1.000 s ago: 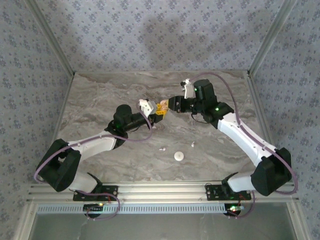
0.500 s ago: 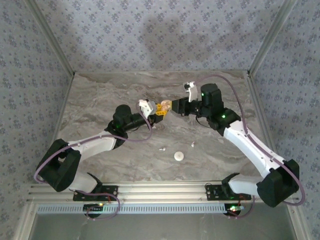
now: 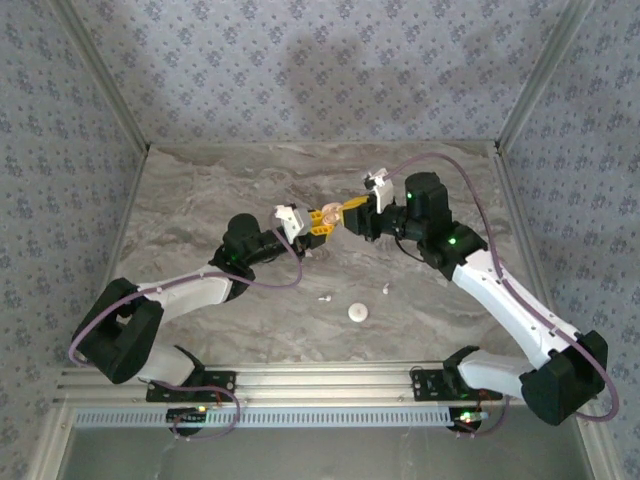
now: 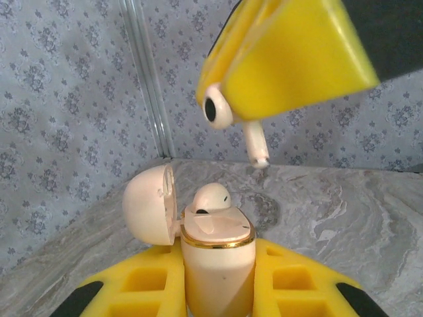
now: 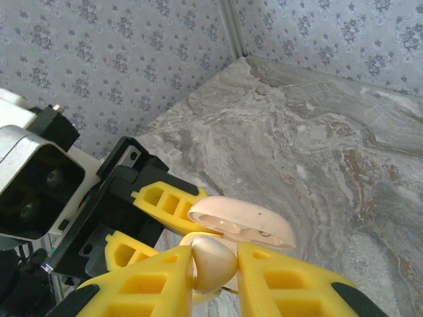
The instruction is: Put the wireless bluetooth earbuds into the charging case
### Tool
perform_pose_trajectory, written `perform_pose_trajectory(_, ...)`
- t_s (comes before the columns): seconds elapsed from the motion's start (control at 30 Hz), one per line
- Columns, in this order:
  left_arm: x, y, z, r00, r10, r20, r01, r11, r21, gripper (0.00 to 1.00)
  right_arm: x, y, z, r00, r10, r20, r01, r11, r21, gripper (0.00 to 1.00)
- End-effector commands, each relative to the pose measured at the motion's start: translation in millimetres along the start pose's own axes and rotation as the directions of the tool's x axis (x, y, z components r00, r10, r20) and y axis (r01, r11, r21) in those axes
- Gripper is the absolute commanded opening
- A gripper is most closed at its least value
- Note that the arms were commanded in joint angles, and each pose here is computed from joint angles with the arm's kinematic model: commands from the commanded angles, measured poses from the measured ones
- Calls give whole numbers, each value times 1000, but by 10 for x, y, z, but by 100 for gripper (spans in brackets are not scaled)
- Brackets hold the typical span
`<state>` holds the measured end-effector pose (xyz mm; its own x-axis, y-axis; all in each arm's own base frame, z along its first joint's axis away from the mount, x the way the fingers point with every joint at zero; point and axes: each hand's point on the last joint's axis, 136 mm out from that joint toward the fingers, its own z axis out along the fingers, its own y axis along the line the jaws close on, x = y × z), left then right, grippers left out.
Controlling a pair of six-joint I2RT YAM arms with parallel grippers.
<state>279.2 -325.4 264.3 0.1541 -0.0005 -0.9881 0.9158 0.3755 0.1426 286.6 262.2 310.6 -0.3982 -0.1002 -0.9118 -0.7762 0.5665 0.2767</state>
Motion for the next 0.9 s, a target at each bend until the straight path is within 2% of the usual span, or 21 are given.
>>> perform_pose_trajectory(0.0,-167,-36,4,997,44,59,-45,999,19,11,-151,66,-38,997,-67,27,67,998,18,25)
perform_pose_trajectory(0.87,-342,-33,-14,995,31,94,-33,999,17,11,-74,82,210,997,-82,-13,82,996,31,24)
